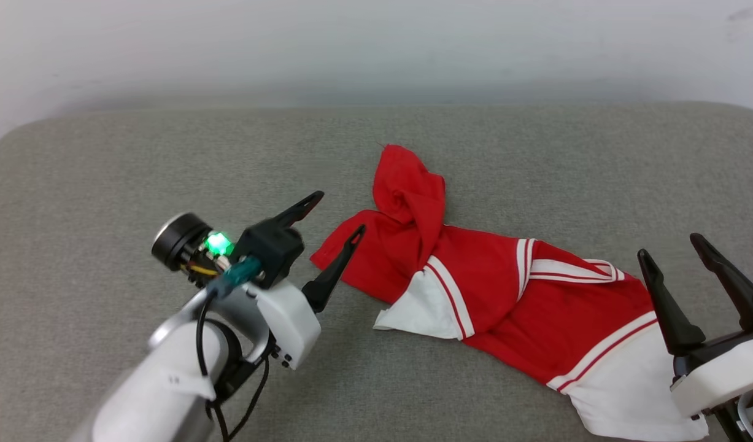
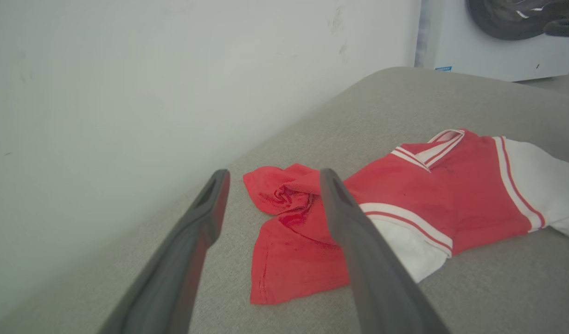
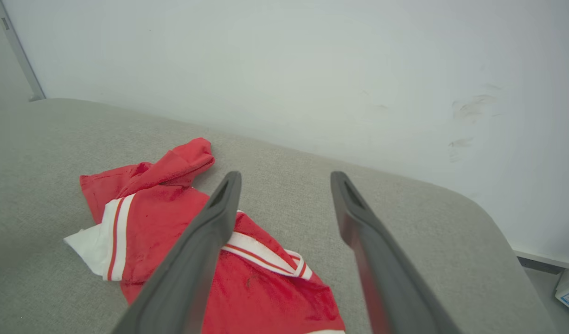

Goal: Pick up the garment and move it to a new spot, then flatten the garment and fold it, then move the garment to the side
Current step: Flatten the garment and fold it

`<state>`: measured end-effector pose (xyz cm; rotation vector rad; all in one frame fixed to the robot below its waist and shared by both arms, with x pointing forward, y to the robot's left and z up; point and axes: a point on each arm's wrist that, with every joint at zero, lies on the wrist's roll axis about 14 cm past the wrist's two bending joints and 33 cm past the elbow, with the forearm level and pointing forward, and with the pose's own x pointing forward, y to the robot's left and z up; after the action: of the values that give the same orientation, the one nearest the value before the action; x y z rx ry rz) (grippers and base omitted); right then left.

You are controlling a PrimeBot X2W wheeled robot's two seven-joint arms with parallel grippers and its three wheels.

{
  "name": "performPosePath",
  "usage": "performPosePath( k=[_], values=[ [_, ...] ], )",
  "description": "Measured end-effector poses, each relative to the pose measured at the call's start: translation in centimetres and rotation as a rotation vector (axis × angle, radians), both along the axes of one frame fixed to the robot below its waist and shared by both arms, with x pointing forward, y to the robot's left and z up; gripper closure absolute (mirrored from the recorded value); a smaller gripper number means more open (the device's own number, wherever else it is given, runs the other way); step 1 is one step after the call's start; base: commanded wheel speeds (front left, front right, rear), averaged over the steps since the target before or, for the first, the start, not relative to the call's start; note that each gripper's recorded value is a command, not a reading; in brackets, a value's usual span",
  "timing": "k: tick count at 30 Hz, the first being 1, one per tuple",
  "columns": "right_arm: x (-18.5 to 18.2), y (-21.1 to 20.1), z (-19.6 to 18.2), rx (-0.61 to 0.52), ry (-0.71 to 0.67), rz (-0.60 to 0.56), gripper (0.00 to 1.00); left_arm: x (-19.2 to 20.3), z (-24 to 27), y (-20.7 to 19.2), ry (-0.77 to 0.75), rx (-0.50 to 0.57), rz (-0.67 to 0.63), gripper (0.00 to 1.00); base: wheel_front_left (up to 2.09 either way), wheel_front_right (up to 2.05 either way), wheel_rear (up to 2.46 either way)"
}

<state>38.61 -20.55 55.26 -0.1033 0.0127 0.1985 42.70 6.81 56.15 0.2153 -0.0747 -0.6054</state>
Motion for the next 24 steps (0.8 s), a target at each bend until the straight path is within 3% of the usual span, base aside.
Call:
performPosePath(
  k=[7, 11, 19, 24],
  values=[
    [0.0, -1.8, -0.8, 0.112, -0.035, -0.102, 0.0, 0.3, -0.8, -3.8, 0.199, 0.112, -0.204, 0.0, 0.0, 0.0, 0.0],
    [0.0, -2.5, -1.6, 0.145, -0.058, -0.152, 0.0, -0.6, -4.0, -5.4, 0.379, 0.211, -0.298, 0.0, 0.0, 0.0, 0.0],
    [0.4, -2.8, -3.1, 0.153, -0.057, -0.181, 0.0, -3.4, -9.6, -6.8, 0.66, 0.451, -0.456, 0.0, 0.0, 0.0, 0.0],
    [1.1, -3.1, -3.8, 0.151, -0.053, -0.191, 0.0, -3.8, -12.4, -7.0, 0.749, 0.56, -0.509, 0.0, 0.0, 0.0, 0.0]
  ],
)
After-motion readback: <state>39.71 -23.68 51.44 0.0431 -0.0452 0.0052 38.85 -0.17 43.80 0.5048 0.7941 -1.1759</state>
